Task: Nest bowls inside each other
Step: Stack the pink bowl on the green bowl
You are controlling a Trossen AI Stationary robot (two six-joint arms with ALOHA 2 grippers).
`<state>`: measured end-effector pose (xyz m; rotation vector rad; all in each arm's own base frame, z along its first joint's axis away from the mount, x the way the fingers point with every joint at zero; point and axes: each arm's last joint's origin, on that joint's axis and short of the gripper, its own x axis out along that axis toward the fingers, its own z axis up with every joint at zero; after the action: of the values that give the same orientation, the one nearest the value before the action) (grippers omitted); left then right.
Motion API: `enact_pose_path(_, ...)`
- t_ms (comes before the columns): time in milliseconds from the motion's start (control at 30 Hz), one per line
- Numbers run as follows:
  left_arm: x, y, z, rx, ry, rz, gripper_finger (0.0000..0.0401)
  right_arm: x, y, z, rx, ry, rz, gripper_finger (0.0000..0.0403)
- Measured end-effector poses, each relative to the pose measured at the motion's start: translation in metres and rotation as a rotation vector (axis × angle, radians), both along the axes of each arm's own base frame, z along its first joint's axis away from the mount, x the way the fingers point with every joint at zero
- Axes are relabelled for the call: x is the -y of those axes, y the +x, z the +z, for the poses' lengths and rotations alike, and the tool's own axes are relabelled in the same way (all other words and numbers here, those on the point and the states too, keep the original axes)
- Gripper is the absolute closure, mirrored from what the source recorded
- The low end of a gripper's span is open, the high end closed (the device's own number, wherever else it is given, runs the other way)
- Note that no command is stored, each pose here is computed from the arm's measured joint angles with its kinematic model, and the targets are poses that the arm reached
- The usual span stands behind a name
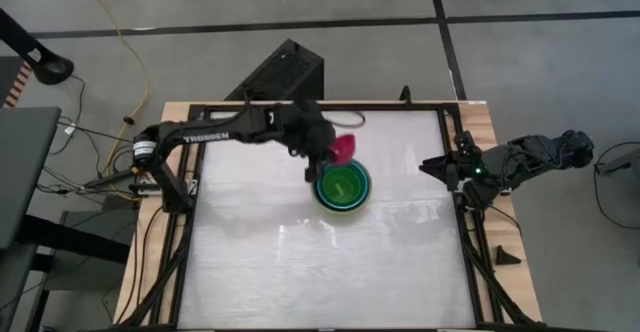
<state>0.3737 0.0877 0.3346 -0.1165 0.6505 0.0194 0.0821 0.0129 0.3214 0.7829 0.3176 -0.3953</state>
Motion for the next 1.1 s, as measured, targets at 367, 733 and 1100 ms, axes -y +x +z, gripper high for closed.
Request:
enact_pose_path(367, 0.076, 0.014, -0.011, -0.063, 0.067, -0.071, 0.0401, 0.000, 0.000, 0.000, -0.003, -0.001, 0.001, 0.0186)
enact_pose_path(733, 0.108, 0.053, -0.096, -0.294, 0.252, -0.040, 0.0401, -0.003, 0.002, 0.000, -0.007, 0.025, 0.038, 0.0186)
enact_pose_path(1100, 0.101, 0.058, -0.108, -0.314, 0.268, 0.049, 0.0340, -0.007, 0.002, -0.001, -0.011, 0.041, 0.087, 0.0186)
